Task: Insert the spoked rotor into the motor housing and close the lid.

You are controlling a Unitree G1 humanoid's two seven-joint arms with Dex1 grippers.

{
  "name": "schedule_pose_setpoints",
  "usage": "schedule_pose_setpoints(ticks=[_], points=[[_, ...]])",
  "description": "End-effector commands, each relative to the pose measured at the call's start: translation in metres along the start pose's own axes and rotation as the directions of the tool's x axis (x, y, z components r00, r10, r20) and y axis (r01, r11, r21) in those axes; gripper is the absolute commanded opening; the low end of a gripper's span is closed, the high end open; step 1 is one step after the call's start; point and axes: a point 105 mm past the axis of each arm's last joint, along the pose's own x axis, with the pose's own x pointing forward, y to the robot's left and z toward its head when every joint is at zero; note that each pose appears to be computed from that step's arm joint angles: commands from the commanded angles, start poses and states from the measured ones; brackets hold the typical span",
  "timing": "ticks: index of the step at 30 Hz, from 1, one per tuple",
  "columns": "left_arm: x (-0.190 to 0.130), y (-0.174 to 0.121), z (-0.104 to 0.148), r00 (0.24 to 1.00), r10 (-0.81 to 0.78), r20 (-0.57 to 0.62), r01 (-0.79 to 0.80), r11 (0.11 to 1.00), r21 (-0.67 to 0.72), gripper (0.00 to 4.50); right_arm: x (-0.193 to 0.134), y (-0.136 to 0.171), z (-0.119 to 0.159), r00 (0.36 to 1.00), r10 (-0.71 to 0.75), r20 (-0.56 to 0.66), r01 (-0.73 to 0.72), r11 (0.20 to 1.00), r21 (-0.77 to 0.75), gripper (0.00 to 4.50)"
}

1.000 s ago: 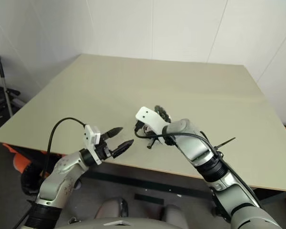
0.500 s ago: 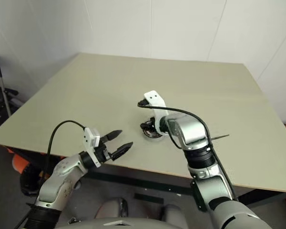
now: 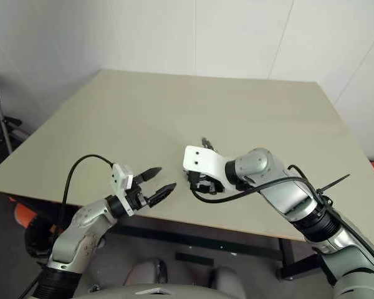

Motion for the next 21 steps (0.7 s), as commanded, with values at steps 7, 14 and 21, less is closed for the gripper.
schedule_pose_setpoints(ticks=[7, 14, 21], points=[[0.000, 0.002, 0.013, 0.999, -0.017, 0.034, 0.016, 0.999, 0.033, 4.50, 0.006, -0.017, -0.023, 0.994, -0.066, -0.090, 0.045, 0.976, -0.213, 2.26], [-0.003, 0.001, 0.011, 0.999, -0.018, 0.030, 0.017, 0.999, 0.035, 4.50, 0.011, -0.020, -0.035, 0.991, -0.063, -0.119, 0.032, 0.968, -0.249, 2.26], [-0.002, 0.000, 0.010, 0.999, -0.020, 0.030, 0.018, 0.999, 0.036, 4.50, 0.015, -0.020, -0.040, 0.991, -0.048, -0.124, 0.015, 0.966, -0.257, 1.88]])
